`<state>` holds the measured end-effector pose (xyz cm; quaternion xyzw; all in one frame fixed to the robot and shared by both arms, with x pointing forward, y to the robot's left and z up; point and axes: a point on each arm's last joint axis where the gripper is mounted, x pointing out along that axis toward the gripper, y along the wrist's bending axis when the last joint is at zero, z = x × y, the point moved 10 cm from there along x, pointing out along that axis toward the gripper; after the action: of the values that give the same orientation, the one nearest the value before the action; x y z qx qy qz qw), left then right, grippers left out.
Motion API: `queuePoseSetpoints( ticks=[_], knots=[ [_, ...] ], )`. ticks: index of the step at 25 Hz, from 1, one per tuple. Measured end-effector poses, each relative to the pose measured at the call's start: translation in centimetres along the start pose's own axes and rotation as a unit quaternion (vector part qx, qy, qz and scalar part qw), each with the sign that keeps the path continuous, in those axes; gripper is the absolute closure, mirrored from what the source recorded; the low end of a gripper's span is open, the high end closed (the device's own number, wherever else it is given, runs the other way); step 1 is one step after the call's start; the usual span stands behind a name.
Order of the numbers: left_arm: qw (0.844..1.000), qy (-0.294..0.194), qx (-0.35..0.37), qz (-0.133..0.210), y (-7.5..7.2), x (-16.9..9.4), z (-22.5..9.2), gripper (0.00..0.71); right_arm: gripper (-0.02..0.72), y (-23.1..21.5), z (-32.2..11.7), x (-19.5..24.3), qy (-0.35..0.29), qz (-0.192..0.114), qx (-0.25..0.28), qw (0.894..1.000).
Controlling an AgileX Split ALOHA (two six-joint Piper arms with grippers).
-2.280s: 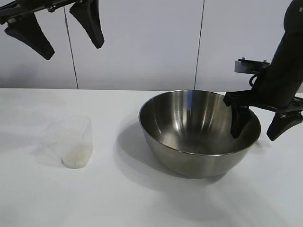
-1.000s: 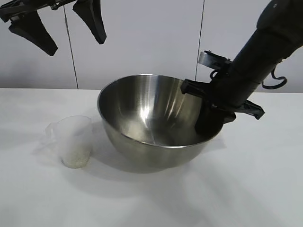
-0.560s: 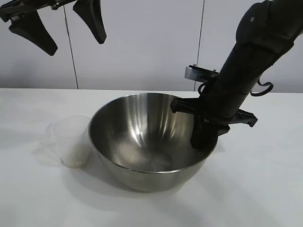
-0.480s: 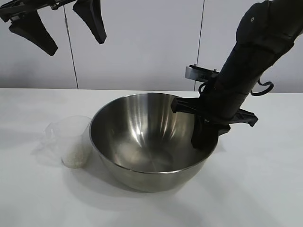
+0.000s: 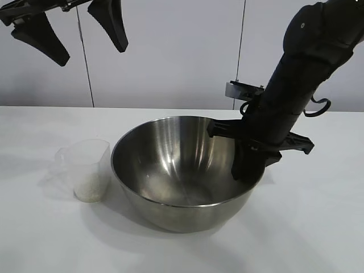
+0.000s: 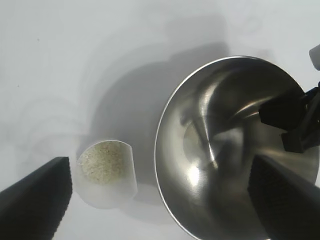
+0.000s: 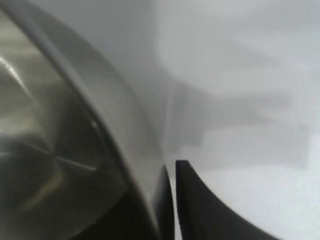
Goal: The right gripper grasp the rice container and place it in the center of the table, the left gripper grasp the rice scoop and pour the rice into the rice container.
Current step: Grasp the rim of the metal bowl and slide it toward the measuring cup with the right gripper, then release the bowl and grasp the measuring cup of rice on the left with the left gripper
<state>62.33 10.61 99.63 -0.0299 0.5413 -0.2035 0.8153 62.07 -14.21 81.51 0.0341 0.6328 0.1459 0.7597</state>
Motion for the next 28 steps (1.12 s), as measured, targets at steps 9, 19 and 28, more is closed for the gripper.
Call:
queuePoseSetpoints(
  ticks=[9, 19, 28],
  knots=[
    [1.0, -0.008, 0.005, 0.0, 0.0, 0.0, 0.3, 0.021, 0.104, 0.2, 0.7, -3.9, -0.026, 0.007, -0.001, 1.0],
    [1.0, -0.03, 0.007, -0.001, 0.0, 0.0, 1.1, 0.021, 0.062, -2.7, 1.3, -12.1, -0.081, 0.029, 0.053, 0.995],
    [0.991, -0.102, 0.083, 0.003, -0.4, -2.5, 2.2, 0.046, 0.062, -2.2, 1.8, -13.9, -0.102, 0.084, 0.063, 0.989]
  ],
)
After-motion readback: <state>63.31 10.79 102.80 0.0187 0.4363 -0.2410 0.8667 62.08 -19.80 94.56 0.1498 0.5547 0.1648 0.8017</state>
